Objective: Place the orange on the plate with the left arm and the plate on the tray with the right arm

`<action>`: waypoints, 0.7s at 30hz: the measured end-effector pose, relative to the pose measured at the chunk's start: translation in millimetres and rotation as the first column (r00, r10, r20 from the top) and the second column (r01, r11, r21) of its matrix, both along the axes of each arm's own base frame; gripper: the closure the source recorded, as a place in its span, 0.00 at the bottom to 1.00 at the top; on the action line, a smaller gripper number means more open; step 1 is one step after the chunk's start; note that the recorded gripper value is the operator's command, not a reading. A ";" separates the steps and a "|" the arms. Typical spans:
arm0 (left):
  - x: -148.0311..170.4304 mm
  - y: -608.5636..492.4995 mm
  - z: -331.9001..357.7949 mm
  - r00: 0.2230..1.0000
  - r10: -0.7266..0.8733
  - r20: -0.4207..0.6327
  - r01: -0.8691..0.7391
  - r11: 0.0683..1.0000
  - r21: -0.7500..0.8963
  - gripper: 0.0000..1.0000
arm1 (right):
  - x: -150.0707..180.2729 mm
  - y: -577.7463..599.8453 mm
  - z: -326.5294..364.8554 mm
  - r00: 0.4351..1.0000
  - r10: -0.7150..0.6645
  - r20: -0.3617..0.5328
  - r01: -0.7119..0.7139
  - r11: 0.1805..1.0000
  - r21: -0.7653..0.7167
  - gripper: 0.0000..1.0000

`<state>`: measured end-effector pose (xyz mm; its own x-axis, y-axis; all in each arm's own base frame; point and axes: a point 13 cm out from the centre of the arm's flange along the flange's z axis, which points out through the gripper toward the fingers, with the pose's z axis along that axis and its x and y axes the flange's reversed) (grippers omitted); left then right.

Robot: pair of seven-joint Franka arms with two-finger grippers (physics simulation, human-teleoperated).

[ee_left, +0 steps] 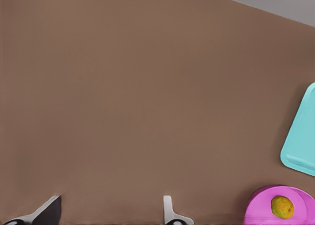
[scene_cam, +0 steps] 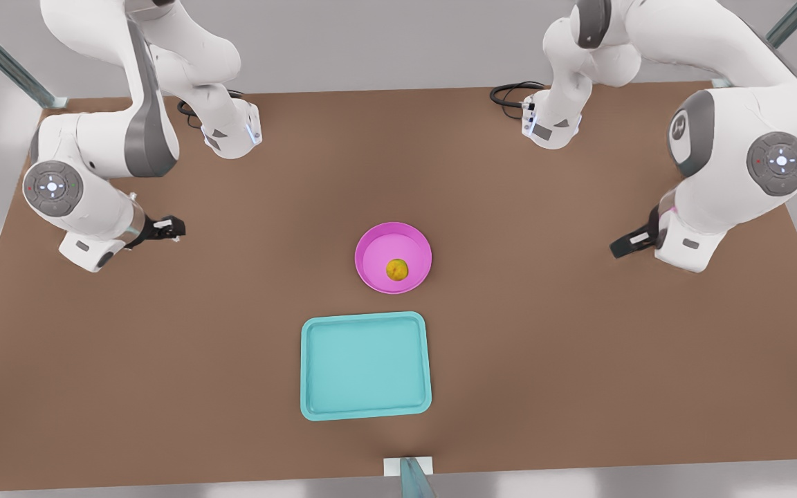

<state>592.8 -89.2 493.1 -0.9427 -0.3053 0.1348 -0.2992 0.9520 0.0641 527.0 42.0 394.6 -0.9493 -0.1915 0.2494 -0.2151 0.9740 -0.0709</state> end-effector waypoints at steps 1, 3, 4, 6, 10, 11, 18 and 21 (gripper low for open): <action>-16.1 -3.4 7.2 0.997 -0.071 -0.024 0.070 0.997 -0.041 0.00 | -8.5 12.9 -25.5 0.999 -0.006 -0.037 0.007 0.999 0.031 0.00; -52.7 1.5 19.1 0.987 -0.154 -0.046 0.153 0.988 -0.036 0.00 | -19.2 57.3 -74.5 0.994 -0.009 -0.106 0.020 0.995 0.103 0.00; -58.8 2.8 20.4 0.982 -0.180 -0.058 0.179 0.984 -0.022 0.00 | -24.0 84.8 -99.2 0.990 -0.005 -0.139 0.024 0.990 0.136 0.00; -63.4 5.2 17.8 0.972 -0.220 -0.084 0.220 0.975 -0.003 0.00 | -47.8 128.1 -146.3 0.981 -0.018 -0.194 0.056 0.980 0.192 0.00; -62.5 14.2 9.1 0.956 -0.263 -0.131 0.266 0.964 0.005 0.00 | -75.1 209.8 -223.5 0.960 -0.097 -0.262 0.176 0.939 0.296 0.00; -63.9 13.8 4.8 0.950 -0.273 -0.149 0.275 0.961 -0.007 0.00 | -82.5 235.1 -235.4 0.957 -0.102 -0.273 0.189 0.930 0.314 0.00; -78.9 35.2 3.5 0.933 -0.291 -0.213 0.282 0.957 -0.070 0.00 | -111.6 357.1 -297.1 0.943 -0.109 -0.314 0.227 0.902 0.367 0.00; -84.3 34.9 3.4 0.921 -0.312 -0.232 0.301 0.950 -0.084 0.00 | -117.7 386.9 -321.5 0.940 -0.123 -0.317 0.242 0.896 0.371 0.00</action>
